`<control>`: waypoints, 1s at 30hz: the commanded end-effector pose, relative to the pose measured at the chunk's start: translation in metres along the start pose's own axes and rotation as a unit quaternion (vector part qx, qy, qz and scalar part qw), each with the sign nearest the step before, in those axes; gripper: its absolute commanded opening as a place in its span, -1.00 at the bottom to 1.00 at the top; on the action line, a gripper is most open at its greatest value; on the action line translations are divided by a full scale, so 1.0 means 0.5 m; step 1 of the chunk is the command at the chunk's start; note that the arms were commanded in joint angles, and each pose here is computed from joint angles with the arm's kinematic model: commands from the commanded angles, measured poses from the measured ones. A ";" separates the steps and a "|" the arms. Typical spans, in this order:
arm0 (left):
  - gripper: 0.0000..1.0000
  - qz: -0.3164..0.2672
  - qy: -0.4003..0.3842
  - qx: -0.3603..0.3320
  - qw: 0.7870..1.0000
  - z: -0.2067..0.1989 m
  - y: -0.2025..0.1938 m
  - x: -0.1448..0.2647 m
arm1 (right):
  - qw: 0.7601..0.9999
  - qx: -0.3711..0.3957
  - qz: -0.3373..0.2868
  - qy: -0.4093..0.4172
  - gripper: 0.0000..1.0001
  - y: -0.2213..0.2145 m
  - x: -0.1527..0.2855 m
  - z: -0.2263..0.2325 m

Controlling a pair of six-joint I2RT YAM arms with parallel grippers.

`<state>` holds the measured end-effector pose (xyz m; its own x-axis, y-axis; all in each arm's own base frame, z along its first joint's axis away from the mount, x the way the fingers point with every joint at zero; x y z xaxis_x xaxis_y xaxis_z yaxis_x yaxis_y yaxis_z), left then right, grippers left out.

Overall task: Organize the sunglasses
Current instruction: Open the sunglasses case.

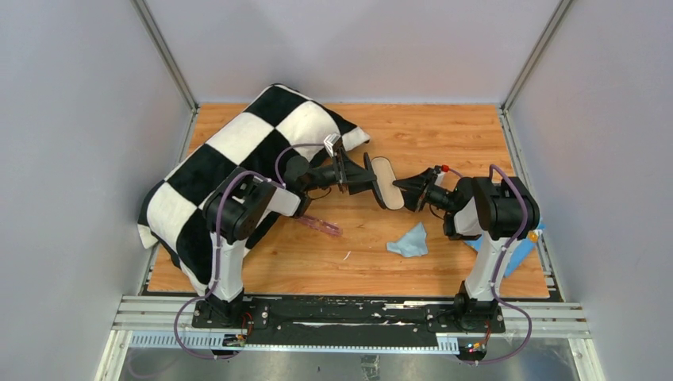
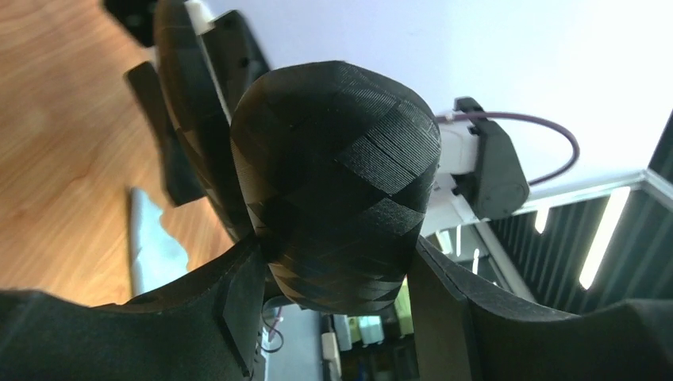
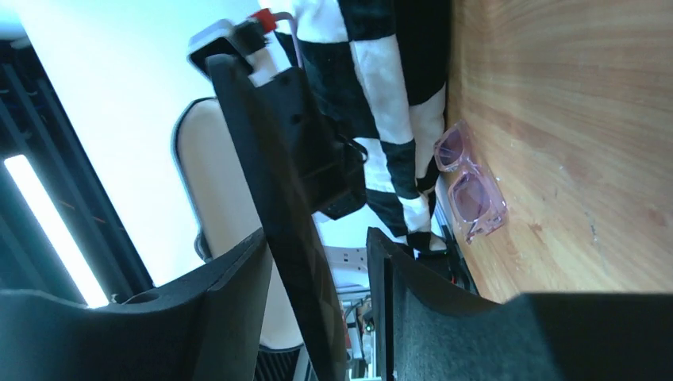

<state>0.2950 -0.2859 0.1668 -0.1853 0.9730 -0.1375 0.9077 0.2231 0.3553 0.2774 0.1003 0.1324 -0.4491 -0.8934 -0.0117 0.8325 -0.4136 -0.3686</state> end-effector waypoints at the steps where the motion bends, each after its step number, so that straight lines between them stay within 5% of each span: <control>1: -1.00 0.005 -0.106 -0.130 0.986 -0.119 0.018 0.000 | 1.000 -0.017 -0.020 0.015 -0.01 0.013 -0.001 0.013; 15: -1.00 0.016 -0.094 -0.092 0.991 -0.084 0.017 -0.006 | 0.997 0.064 0.022 0.027 0.29 -0.014 0.001 0.064; 25: -0.98 0.031 -0.066 -0.084 0.994 -0.067 0.014 -0.008 | 0.994 0.110 0.027 0.003 -0.80 -0.033 0.005 0.066; 30: -0.18 0.043 -0.018 -0.093 0.995 -0.046 0.013 -0.011 | 0.977 0.189 0.001 -0.097 -1.00 -0.047 0.011 0.069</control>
<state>0.2906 -0.2844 0.1939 -0.1057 0.9757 -0.1921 0.8875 0.1797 0.4244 0.2758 0.0988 0.1691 -0.4496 -0.8932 0.0031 0.8893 -0.4479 -0.0926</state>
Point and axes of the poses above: each gripper's point midway between its finger pads, its own x axis back along the fingers, its own z axis along the line the jaws close on, y = z × x, the point moved 9 cm from there along x, back along the fingers, and after that the axes turned 12 degrees about -x, right-handed, at the moved point
